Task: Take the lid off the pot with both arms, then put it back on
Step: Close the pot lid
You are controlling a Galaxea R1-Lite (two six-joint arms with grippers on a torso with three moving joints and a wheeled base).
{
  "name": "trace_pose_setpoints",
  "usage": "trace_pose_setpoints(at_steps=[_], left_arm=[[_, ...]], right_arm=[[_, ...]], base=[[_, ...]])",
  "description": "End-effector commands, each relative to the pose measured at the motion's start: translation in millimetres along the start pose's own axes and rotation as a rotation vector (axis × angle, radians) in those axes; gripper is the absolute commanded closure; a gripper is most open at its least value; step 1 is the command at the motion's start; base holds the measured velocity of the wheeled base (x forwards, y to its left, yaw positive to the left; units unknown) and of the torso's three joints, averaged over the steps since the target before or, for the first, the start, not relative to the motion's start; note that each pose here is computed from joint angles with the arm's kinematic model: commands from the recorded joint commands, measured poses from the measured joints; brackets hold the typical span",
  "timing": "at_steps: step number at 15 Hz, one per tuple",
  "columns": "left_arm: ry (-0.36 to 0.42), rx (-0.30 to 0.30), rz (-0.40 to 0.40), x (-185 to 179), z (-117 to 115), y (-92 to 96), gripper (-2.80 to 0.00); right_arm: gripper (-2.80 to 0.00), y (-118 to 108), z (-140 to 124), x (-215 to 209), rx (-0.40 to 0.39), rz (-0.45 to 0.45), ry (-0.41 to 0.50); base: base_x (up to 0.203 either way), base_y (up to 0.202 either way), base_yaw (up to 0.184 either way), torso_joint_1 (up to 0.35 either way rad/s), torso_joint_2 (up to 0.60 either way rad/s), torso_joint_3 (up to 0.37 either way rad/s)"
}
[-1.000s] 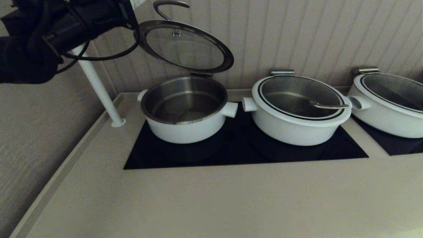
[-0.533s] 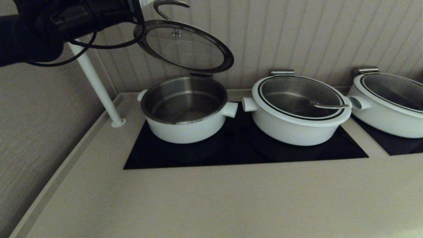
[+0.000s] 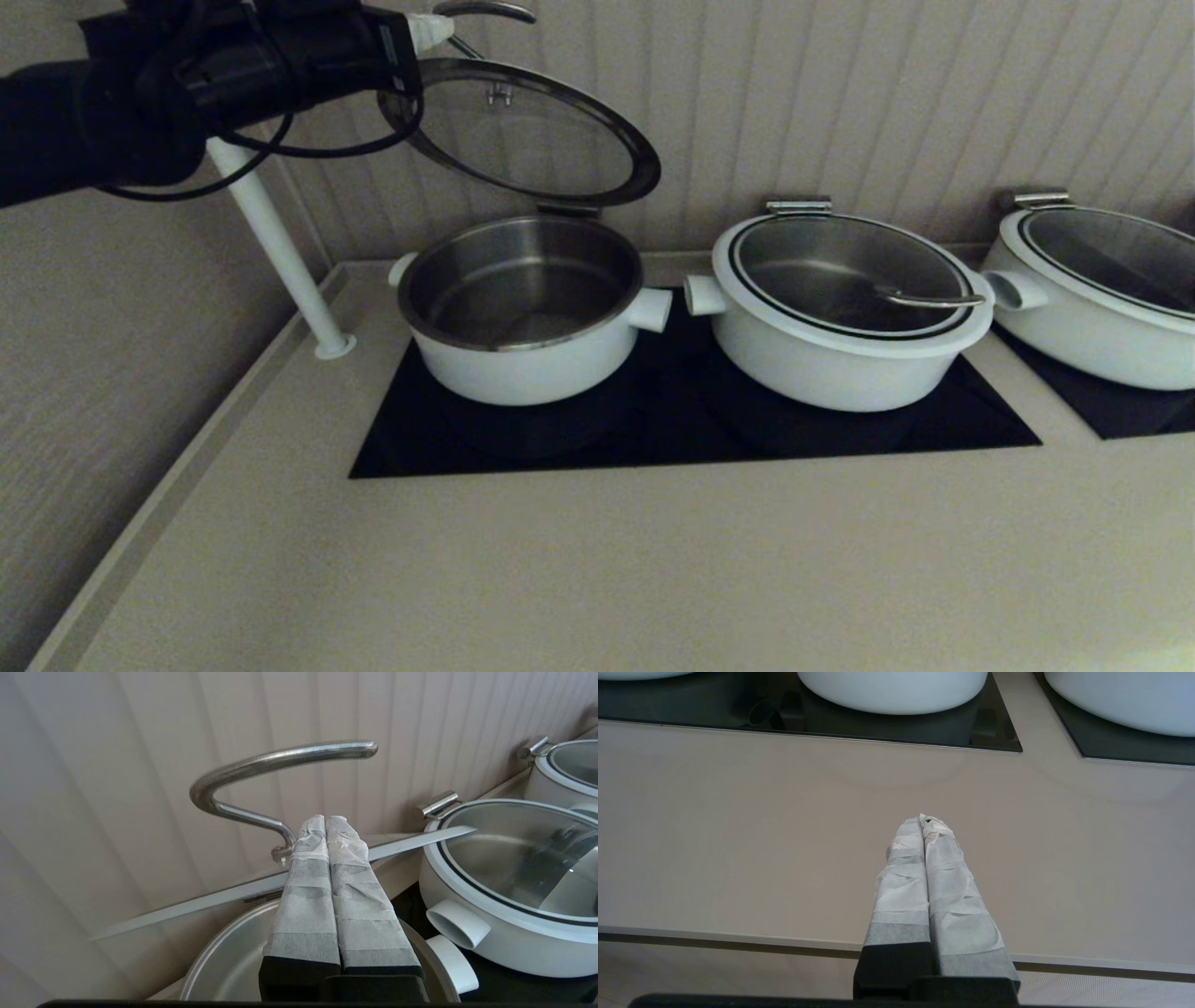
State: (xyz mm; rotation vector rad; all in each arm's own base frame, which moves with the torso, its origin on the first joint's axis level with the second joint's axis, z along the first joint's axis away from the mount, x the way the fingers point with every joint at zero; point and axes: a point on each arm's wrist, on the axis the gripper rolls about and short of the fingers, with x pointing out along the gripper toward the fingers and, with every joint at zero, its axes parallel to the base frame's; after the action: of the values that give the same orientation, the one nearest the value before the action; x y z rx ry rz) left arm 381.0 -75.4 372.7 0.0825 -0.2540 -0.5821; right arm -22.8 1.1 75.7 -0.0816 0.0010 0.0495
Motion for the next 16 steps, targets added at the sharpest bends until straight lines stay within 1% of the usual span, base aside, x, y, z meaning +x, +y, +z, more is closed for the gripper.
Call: trace_pose_setpoints(at_steps=[1,7,9,10,16], left_arm=[[0.008,-0.003,-0.003,2.7,-5.0,0.8,0.00],[0.010,-0.001,-0.003,1.7,-3.8,0.4,0.00],[0.033,0.031,-0.004,0.9,-7.4,0.2,0.00],[0.036,0.037,-0.004,0.6,-7.7,0.4,0.00],[0.043,0.050,-0.005,-1.9,-6.6,-0.7,0.00]], right_arm=[[0.00,0.0,-0.1,0.0,-0.001,0.001,0.000],[0.00,0.0,-0.1,0.0,-0.001,0.001,0.000],[0.00,0.0,-0.1,0.0,-0.001,0.001,0.000],[0.00,0.0,-0.1,0.0,-0.001,0.001,0.000],[0.00,0.0,-0.1,0.0,-0.001,0.001,0.000]], base=[[0.000,0.000,0.000,0.000,0.00,0.000],[0.000,0.000,0.000,0.000,0.00,0.000],[0.000,0.000,0.000,0.000,0.00,0.000],[0.000,0.000,0.000,0.000,0.00,0.000],[0.000,0.000,0.000,0.000,0.00,0.000]])
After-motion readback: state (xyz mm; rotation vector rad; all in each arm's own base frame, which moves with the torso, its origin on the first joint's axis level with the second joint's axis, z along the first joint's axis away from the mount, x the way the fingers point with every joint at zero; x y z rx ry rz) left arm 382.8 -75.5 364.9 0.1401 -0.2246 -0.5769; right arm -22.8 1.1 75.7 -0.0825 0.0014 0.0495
